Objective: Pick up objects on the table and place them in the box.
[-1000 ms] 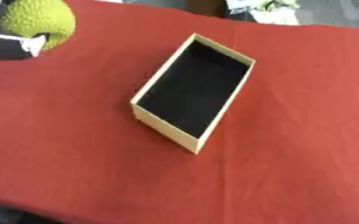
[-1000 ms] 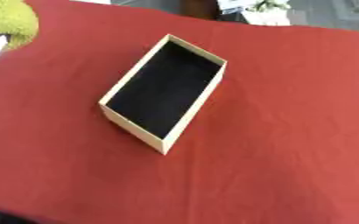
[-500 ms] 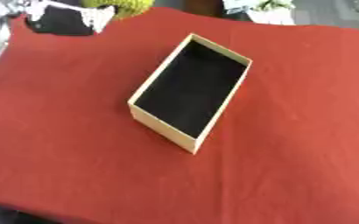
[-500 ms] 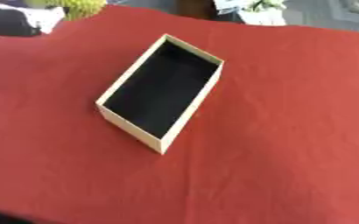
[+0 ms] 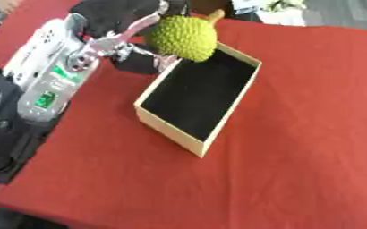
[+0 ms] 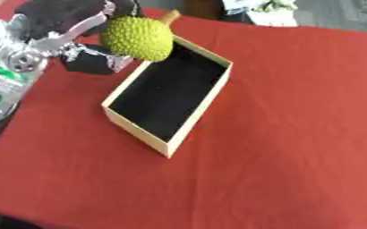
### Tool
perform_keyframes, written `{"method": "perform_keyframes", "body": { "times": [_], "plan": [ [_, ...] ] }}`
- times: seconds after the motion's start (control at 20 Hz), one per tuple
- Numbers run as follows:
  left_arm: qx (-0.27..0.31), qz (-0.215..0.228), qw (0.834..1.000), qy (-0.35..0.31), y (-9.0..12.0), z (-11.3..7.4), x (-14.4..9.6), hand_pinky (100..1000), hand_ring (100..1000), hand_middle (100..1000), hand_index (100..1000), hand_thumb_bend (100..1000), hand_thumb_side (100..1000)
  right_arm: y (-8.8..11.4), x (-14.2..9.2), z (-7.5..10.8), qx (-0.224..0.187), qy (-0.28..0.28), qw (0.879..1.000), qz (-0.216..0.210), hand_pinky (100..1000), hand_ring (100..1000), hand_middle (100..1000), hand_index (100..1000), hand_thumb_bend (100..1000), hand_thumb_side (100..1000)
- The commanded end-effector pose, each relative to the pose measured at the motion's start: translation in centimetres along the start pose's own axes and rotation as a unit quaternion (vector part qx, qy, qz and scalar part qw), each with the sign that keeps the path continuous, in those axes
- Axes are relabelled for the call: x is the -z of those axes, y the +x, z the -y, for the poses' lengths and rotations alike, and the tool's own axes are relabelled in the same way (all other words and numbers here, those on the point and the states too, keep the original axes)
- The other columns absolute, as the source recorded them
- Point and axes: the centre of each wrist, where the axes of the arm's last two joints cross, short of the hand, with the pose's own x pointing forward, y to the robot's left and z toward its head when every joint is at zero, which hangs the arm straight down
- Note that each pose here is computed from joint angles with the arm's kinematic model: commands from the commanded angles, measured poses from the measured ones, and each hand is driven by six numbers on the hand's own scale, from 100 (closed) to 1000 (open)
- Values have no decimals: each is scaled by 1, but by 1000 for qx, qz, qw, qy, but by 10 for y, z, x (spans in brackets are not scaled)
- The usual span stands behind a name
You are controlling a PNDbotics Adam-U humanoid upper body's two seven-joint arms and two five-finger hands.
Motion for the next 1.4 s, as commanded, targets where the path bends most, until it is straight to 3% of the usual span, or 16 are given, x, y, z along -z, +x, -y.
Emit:
{"method": "perform_keyframes", "body": {
  "times": [0.05, 0.2, 0.65, 0.8, 0.85, 0.9, 1.1, 1.25, 1.4],
  "plan": [
    [16, -2, 1000, -11, -2, 6, 5, 387, 456, 446, 609, 100, 100, 4, 7, 6, -3, -7, 1000, 14, 818, 858, 852, 855, 100, 876],
    [13, 6, 999, -31, -1, 16, 9, 403, 464, 457, 615, 100, 100, 4, 6, 5, -3, -7, 1000, 12, 818, 858, 852, 855, 100, 877],
    [15, 55, 996, -74, 9, 31, 16, 518, 512, 513, 668, 237, 100, 4, 5, 4, -1, -7, 1000, 9, 817, 857, 851, 854, 100, 878],
    [22, 72, 992, -101, 12, 35, 17, 698, 657, 668, 816, 370, 100, 4, 5, 4, 0, -7, 1000, 9, 817, 857, 850, 854, 100, 878],
    [26, 77, 991, -110, 12, 36, 17, 741, 708, 711, 847, 396, 123, 4, 5, 5, 0, -7, 1000, 9, 817, 857, 850, 854, 100, 878],
    [29, 80, 989, -118, 11, 35, 16, 841, 836, 821, 922, 449, 229, 3, 5, 5, 0, -7, 1000, 8, 816, 857, 850, 854, 100, 878],
    [35, 69, 989, -128, 8, 28, 13, 914, 919, 876, 971, 564, 495, 3, 5, 5, 0, -7, 1000, 8, 816, 857, 850, 853, 100, 878],
    [21, 45, 994, -99, 4, 19, 9, 881, 895, 850, 955, 468, 631, 3, 5, 5, -1, -7, 1000, 8, 817, 857, 851, 853, 100, 878],
    [-24, 11, 999, -26, -3, 0, 0, 796, 829, 786, 902, 289, 715, 3, 5, 6, -4, -8, 1000, 10, 817, 858, 851, 853, 100, 874]
  ]
}}
